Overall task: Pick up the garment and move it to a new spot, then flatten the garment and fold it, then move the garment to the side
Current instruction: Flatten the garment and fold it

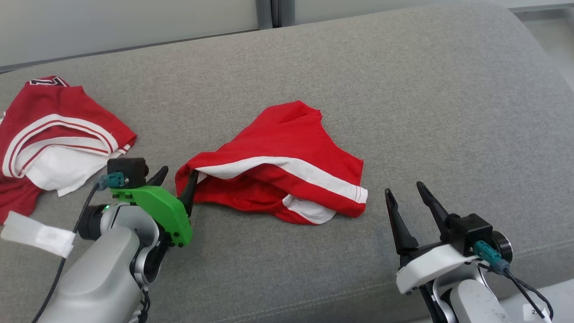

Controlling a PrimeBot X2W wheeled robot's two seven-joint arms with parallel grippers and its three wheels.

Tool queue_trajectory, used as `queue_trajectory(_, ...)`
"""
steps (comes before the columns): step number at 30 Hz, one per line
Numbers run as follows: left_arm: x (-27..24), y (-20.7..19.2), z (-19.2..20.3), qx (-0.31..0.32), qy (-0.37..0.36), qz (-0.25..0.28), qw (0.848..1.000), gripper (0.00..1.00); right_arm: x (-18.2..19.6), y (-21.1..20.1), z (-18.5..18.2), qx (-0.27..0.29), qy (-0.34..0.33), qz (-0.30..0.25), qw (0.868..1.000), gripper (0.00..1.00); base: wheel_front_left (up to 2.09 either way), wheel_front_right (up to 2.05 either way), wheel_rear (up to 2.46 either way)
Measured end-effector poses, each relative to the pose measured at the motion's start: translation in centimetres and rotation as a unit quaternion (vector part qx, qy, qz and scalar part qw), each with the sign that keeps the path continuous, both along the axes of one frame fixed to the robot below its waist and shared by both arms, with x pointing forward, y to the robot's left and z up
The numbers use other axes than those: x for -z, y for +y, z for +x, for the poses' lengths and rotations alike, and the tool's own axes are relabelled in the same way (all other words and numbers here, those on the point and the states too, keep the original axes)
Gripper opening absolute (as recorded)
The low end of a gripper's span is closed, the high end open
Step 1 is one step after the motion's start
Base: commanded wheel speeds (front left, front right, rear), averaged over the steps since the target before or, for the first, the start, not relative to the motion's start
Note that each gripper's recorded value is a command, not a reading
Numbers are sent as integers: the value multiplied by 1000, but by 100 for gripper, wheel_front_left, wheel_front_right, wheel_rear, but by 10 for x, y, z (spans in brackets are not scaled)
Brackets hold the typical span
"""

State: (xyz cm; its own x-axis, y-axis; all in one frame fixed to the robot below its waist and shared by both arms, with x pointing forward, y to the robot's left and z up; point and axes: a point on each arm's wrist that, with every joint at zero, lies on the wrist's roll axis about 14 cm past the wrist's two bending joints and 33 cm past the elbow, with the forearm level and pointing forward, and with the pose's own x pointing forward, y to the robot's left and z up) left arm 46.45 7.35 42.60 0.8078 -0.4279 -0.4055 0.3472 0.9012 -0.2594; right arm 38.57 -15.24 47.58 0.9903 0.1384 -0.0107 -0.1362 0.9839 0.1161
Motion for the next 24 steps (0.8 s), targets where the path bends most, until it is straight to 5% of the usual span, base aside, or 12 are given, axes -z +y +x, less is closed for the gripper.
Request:
queue_trajectory(12, 5, 28, -38, -56, -30, -22, 998, 100, 7, 9, 2, -10, 13, 17, 1000, 100, 0, 0, 0)
queue_trajectory(24, -14, 23, -74, -102, -57, -74, 990, 100, 47, 33, 11, -33, 106, 77, 991, 100, 0, 0, 0)
